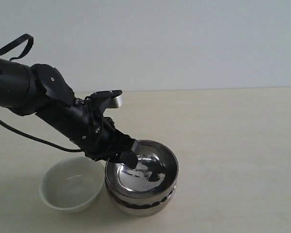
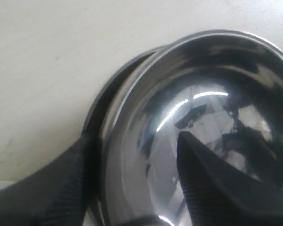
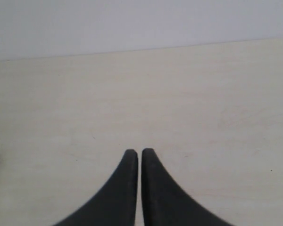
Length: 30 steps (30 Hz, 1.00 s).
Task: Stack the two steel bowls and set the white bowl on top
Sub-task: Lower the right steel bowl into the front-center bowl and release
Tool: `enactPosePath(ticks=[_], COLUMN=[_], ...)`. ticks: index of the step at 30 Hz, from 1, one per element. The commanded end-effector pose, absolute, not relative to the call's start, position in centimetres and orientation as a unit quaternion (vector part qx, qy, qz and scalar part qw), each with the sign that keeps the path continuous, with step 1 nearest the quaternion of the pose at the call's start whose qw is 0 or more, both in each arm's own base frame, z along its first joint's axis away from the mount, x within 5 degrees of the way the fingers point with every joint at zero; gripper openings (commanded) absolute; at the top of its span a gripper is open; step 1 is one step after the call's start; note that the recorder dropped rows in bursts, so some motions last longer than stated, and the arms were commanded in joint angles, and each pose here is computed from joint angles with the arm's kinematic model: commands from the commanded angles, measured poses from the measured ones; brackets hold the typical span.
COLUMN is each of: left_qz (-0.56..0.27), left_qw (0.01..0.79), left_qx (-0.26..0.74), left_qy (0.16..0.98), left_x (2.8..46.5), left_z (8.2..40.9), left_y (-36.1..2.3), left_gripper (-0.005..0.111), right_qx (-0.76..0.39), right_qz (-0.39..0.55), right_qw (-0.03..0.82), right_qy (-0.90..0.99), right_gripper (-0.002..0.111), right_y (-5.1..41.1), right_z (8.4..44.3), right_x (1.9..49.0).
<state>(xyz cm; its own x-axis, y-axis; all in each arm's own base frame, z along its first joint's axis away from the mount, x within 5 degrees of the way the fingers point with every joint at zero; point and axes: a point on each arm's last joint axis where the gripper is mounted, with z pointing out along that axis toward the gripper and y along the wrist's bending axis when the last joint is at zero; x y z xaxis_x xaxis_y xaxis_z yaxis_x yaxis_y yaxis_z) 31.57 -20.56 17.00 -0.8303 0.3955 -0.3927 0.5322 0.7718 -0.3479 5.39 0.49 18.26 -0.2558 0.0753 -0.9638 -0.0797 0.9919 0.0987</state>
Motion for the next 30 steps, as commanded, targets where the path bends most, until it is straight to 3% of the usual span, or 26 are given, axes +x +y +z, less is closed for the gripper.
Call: enactPosePath(ticks=[1, 11, 19, 30], left_qz=[-0.23, -0.225, -0.222, -0.21], left_qw=[0.156, 0.196, 0.191, 0.179], left_qx=[0.258, 0.263, 0.259, 0.248], left_qy=[0.925, 0.918, 0.92, 0.929], left_x=[31.5, 30.8, 31.0, 31.9], left_z=[18.0, 21.5, 21.1, 18.5], left_y=[-20.4, -19.8, -19.9, -20.1], left_gripper=[0.049, 0.049, 0.048, 0.012], right_qx=[-0.005, -0.005, -0.005, -0.005], right_qz=[0.062, 0.062, 0.062, 0.062], right_qw=[0.615, 0.615, 0.615, 0.615], right_qy=[0.786, 0.786, 0.786, 0.786], right_gripper=[0.0, 0.0, 0.0, 0.0], right_y=[0.5, 0.5, 0.5, 0.5], right_z=[18.4, 18.4, 18.4, 18.4], right_x=[5.4, 5.4, 5.4, 5.4])
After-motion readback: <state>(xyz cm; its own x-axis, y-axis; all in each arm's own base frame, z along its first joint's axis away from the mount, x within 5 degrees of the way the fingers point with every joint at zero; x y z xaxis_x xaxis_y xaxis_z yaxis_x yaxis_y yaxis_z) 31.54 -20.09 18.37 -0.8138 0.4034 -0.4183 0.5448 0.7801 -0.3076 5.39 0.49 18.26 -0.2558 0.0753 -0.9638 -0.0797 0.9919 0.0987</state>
